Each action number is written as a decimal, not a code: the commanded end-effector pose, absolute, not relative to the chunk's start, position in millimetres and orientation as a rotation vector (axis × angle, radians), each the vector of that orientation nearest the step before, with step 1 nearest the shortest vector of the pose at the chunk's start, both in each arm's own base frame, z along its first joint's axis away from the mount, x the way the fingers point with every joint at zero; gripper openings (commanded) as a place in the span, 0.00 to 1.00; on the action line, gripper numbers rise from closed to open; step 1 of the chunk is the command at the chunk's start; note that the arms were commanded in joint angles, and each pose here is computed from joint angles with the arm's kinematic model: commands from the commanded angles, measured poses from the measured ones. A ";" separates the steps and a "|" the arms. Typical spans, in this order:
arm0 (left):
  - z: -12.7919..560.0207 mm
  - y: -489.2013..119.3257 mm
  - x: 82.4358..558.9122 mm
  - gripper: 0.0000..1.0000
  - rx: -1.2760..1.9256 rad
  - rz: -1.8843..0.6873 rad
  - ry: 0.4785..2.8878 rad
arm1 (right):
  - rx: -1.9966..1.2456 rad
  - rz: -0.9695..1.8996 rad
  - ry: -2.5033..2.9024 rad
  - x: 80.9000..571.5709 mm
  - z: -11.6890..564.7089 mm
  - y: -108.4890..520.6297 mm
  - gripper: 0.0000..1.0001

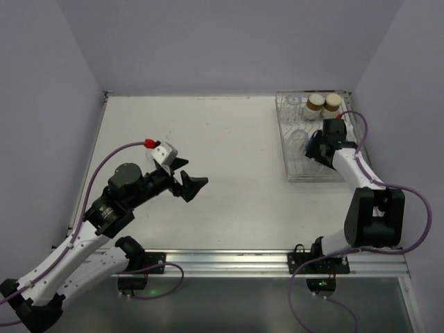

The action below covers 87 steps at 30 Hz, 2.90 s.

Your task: Unload the cups from the dish rack

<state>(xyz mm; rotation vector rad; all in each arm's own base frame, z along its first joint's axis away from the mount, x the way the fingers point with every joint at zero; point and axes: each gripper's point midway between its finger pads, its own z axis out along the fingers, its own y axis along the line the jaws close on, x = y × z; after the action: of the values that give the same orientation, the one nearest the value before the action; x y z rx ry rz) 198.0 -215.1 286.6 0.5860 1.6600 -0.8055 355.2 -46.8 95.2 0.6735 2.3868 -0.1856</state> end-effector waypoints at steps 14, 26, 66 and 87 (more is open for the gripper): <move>297.6 -241.7 200.5 1.00 0.559 -0.959 1.668 | 0.546 0.065 1.947 336.6 229.5 7.0 0.41; 295.0 -284.4 212.3 0.97 0.327 -1.350 1.549 | 0.190 1.094 1.763 279.1 283.3 172.5 0.32; 246.6 -251.8 321.4 0.00 0.145 -0.619 1.961 | 0.135 1.199 1.883 248.7 201.3 224.8 0.99; 85.3 -169.7 369.0 0.00 0.345 0.042 2.627 | 0.057 1.041 1.880 230.9 197.0 198.1 0.99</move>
<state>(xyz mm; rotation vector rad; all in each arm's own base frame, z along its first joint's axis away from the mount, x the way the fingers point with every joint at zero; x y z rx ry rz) 362.1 -177.0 74.8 0.3033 2.6196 0.0534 232.7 198.1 191.6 0.0978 1.9088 1.0445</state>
